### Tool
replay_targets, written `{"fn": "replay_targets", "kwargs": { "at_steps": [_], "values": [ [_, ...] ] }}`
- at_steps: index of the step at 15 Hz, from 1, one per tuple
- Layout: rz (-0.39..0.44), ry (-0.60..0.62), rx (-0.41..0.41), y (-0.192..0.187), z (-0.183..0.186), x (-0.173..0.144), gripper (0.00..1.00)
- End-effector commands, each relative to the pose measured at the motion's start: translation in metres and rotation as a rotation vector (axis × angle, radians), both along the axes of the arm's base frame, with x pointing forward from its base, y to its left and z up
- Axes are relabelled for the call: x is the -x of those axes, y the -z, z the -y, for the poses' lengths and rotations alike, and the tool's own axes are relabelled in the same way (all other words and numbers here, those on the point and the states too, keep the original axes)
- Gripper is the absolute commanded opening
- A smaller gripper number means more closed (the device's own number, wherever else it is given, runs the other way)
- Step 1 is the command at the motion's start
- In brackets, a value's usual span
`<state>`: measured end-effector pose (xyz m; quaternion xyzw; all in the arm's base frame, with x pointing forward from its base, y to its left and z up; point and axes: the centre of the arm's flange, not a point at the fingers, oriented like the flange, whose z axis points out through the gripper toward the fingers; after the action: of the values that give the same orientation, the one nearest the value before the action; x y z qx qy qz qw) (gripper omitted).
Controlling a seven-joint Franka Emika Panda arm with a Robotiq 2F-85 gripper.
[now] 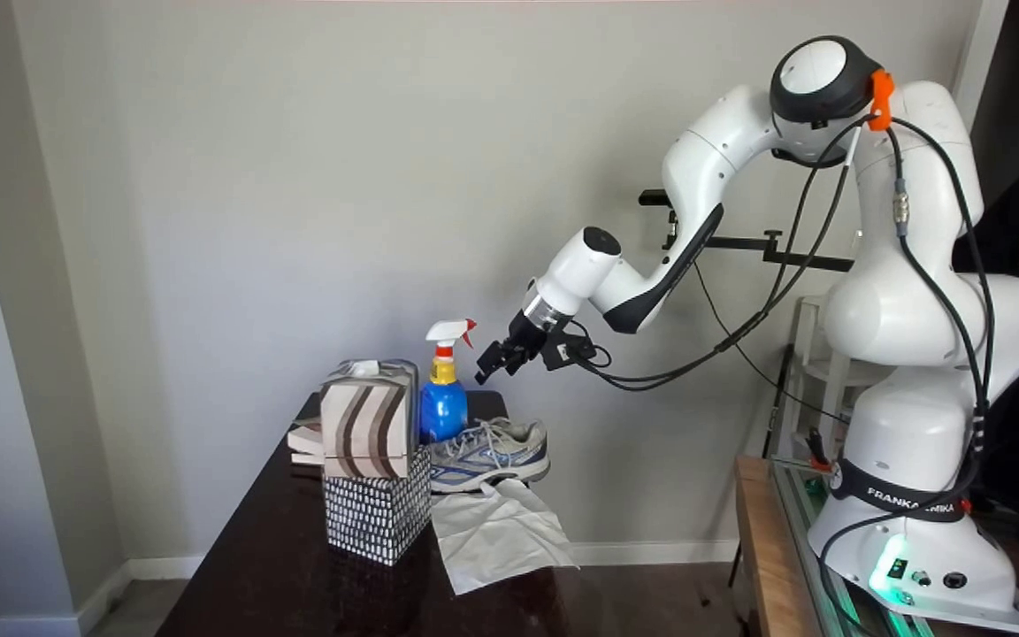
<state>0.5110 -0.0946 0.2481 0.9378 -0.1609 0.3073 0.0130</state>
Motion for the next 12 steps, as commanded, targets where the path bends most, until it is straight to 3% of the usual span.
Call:
{"fn": "replay_targets", "kwargs": {
  "at_steps": [1, 7, 12],
  "values": [
    [-0.126, -0.031, -0.043, -0.022, -0.003, 0.009, 1.00],
    [-0.283, -0.118, -0.075, -0.021, -0.015, 0.023, 1.00],
    [-0.331, -0.209, -0.017, -0.051, -0.013, 0.022, 1.00]
  ]
}}
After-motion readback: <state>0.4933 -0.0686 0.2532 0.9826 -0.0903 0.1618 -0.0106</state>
